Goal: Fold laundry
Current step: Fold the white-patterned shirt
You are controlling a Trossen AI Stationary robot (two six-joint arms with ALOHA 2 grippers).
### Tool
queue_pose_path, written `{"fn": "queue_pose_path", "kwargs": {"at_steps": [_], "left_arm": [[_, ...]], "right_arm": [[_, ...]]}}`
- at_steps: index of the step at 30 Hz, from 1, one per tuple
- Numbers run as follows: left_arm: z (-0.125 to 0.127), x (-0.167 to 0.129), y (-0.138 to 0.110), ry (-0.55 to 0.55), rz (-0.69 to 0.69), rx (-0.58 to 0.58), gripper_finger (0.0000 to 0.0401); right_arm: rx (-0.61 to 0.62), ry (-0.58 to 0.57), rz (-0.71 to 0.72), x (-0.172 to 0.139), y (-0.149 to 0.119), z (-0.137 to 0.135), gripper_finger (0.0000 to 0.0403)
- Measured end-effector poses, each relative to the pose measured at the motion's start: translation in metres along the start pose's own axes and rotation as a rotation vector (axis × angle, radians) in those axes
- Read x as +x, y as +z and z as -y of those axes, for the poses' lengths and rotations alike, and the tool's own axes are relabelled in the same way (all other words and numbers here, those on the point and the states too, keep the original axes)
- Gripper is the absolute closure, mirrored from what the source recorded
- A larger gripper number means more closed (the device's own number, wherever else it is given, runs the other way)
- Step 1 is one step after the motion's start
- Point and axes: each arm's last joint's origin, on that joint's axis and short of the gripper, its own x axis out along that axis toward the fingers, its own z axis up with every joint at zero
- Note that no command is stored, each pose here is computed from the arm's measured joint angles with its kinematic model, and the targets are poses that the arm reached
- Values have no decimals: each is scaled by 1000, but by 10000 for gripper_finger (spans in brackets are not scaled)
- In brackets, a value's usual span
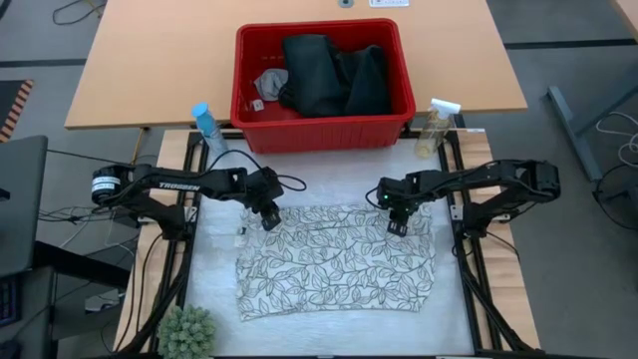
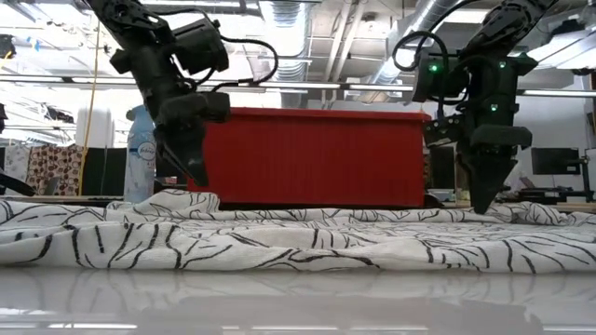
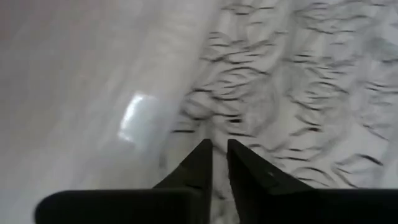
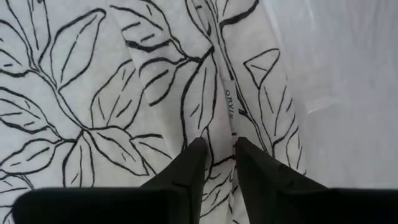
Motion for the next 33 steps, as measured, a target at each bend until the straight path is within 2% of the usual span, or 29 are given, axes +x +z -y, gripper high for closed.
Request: {"fn": "queue_pose_path", "kwargs": {"at_steps": [9, 14, 23, 28, 33], "left_arm": [[1, 1, 1, -50, -7, 3, 227], [-1, 14, -3, -40, -60, -10, 191], [-3, 33, -3, -58, -87, -77, 200], [-1, 32, -2, -88, -80, -75, 242], [-1, 32, -2, -90, -81, -76, 308]], "right_arm": [[20, 3, 3, 0, 1, 3, 289], [21, 16, 2, 0, 1, 2, 289], [22, 18, 1, 0, 1, 2, 289], [22, 18, 1, 0, 1, 2, 289], [24, 18, 0, 0, 1, 2, 303]]}}
